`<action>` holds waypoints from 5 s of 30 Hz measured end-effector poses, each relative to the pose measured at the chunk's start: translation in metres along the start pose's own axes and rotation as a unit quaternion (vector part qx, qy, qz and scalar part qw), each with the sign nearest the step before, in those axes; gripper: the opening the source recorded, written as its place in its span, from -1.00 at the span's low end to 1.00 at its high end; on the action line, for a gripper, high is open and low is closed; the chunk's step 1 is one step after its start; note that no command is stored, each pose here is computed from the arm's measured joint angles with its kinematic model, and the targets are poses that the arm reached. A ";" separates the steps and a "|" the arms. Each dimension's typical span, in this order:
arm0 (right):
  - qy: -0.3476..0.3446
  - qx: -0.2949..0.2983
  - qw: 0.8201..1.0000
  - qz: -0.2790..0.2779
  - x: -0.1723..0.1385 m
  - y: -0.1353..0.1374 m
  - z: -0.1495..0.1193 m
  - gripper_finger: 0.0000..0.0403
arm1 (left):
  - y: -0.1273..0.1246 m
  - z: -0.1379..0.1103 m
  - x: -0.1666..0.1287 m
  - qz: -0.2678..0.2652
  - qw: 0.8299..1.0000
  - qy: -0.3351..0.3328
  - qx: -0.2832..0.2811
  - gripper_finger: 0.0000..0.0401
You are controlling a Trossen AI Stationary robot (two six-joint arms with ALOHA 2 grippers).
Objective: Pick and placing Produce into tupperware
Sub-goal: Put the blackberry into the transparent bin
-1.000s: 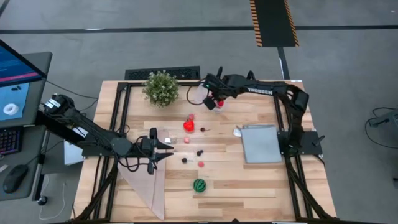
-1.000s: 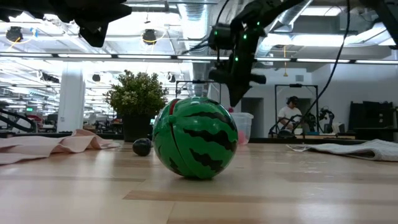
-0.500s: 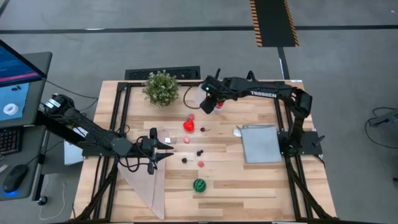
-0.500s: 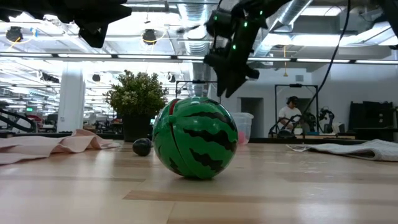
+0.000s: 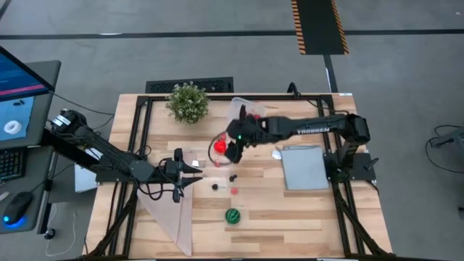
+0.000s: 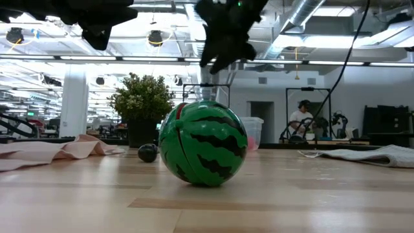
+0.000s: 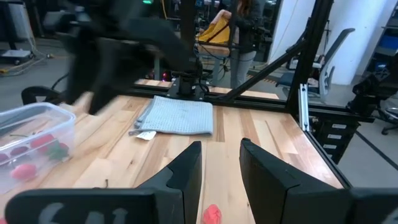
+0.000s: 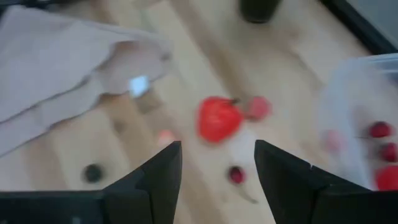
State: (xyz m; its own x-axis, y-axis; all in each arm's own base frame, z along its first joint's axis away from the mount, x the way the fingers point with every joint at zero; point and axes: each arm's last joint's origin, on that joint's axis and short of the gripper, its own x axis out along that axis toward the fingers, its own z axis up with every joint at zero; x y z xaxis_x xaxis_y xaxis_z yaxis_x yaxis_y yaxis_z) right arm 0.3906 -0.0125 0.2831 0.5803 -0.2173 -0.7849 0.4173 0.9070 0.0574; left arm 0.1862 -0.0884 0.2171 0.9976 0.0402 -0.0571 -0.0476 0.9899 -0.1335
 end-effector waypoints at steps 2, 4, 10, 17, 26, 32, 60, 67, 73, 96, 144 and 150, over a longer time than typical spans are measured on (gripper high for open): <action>-0.014 -0.008 1.000 0.020 -0.003 0.017 -0.003 0.12 | 0.000 0.000 0.000 0.000 1.000 0.000 0.000 -0.51; -0.024 -0.020 0.999 0.038 -0.008 0.033 -0.007 0.12 | 0.000 0.000 0.000 0.000 1.000 0.000 0.000 -0.51; -0.034 -0.034 0.997 0.063 -0.016 0.067 -0.022 0.11 | 0.000 0.000 0.000 0.000 1.000 0.001 0.000 -0.51; 0.000 -0.076 0.995 0.071 0.011 0.100 -0.047 0.11 | 0.000 0.000 0.000 0.000 1.000 -0.003 0.000 -0.51; 0.071 -0.092 0.991 0.061 0.063 0.105 -0.071 0.07 | -0.002 0.008 -0.004 -0.021 0.999 -0.024 0.005 -0.51; 0.075 -0.103 0.988 0.082 0.077 0.110 -0.075 0.07 | -0.010 0.019 -0.020 -0.053 0.997 -0.053 0.016 -0.51; 0.045 -0.082 0.990 0.103 0.085 0.101 -0.061 0.07 | -0.010 0.044 -0.063 -0.059 0.992 -0.102 0.046 -0.51; 0.047 -0.071 0.991 0.099 0.096 0.101 -0.064 0.07 | -0.010 0.044 -0.064 -0.063 0.992 -0.098 0.050 -0.51; 0.089 -0.075 0.989 0.092 0.123 0.099 -0.081 0.07 | -0.010 0.043 -0.064 -0.068 0.992 -0.096 0.048 -0.51; 0.108 -0.085 0.987 0.083 0.128 0.097 -0.086 -0.14 | -0.010 0.041 -0.064 -0.069 0.992 -0.088 0.054 -0.51; 0.204 -0.014 0.978 0.043 0.109 0.077 -0.089 -0.29 | -0.010 0.039 -0.063 -0.073 0.993 -0.081 0.053 -0.51; 0.200 -0.020 0.979 0.046 0.110 0.075 -0.087 -0.52 | -0.010 0.039 -0.063 -0.073 0.993 -0.081 0.053 -0.51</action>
State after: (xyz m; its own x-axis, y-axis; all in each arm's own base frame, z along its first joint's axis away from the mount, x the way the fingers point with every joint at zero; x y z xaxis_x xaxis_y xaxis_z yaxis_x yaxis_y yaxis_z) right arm 0.4249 0.0632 0.1474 0.2908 0.0177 -0.9566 0.3437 0.9312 0.1217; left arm 0.1255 -0.0958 0.2611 0.9891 -0.0912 0.1158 0.0946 0.9952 -0.0243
